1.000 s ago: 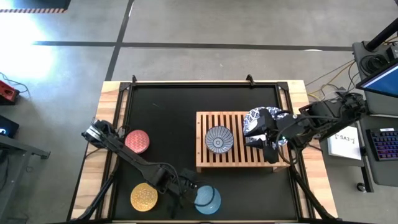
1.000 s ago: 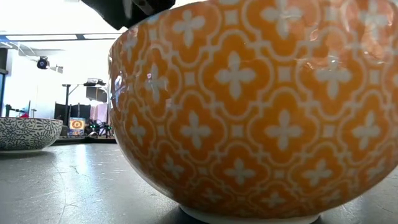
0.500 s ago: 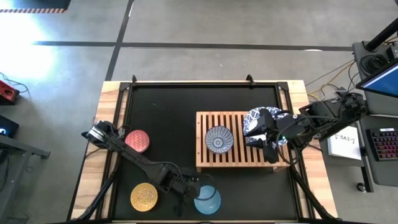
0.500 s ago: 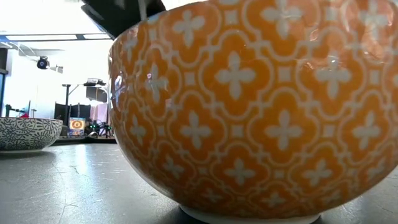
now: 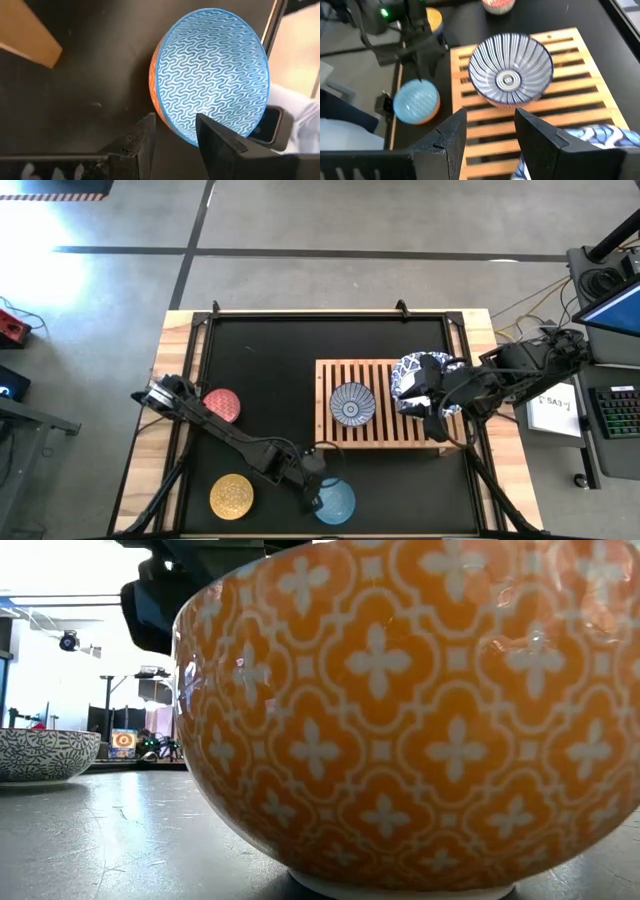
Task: Place and stack bowls onto a shelf
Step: Stack the small yellow and blue bowl on top of the small red and blue bowl
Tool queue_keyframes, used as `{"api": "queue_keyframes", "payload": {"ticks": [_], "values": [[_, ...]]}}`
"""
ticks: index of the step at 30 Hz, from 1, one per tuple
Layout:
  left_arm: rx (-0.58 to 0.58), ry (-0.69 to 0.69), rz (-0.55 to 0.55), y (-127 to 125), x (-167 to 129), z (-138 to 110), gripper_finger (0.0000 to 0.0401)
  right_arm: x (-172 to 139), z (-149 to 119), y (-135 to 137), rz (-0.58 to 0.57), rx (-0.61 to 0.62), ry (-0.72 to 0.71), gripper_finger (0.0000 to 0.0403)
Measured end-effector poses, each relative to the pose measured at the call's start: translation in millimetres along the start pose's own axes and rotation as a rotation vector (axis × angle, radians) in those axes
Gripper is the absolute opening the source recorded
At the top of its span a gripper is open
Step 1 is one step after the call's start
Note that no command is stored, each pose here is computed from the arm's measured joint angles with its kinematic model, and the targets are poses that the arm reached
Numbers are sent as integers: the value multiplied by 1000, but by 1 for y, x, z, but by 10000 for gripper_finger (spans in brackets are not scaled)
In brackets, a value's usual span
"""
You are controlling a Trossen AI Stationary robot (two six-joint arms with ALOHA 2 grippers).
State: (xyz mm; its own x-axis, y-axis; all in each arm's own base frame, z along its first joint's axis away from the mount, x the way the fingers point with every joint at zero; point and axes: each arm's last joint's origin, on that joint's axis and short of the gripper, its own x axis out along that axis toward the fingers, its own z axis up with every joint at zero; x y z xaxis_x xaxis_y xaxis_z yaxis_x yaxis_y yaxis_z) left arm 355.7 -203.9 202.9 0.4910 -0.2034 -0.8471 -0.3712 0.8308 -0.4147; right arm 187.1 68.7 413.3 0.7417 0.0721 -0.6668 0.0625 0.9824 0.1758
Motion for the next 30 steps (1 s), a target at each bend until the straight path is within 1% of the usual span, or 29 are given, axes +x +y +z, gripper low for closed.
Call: {"api": "queue_keyframes", "payload": {"ticks": [3, 9, 13, 19, 22, 29, 30], "values": [[-61, -19, 20, 1, 3, -1, 123, 0, -2, -1, -10, -16, 22, 155], [-126, -31, 48, 3, 14, -2, 123, 0, -3, -1, -12, -44, 31, 155], [-137, -14, 71, 7, 26, -5, 123, 0, -4, -2, -16, -50, 39, 155], [-139, -15, 69, 8, 27, -2, 121, 0, -5, -2, -21, -52, 50, 155], [-140, -16, 70, 9, 27, -1, 103, 0, -5, -2, -21, -52, 50, 155], [-146, -16, 78, 11, 27, 1, 15, 0, -5, -2, -21, -50, 50, 155], [-144, -14, 80, 12, 27, 1, 9, 0, -5, -2, -21, -50, 50, 155]]}}
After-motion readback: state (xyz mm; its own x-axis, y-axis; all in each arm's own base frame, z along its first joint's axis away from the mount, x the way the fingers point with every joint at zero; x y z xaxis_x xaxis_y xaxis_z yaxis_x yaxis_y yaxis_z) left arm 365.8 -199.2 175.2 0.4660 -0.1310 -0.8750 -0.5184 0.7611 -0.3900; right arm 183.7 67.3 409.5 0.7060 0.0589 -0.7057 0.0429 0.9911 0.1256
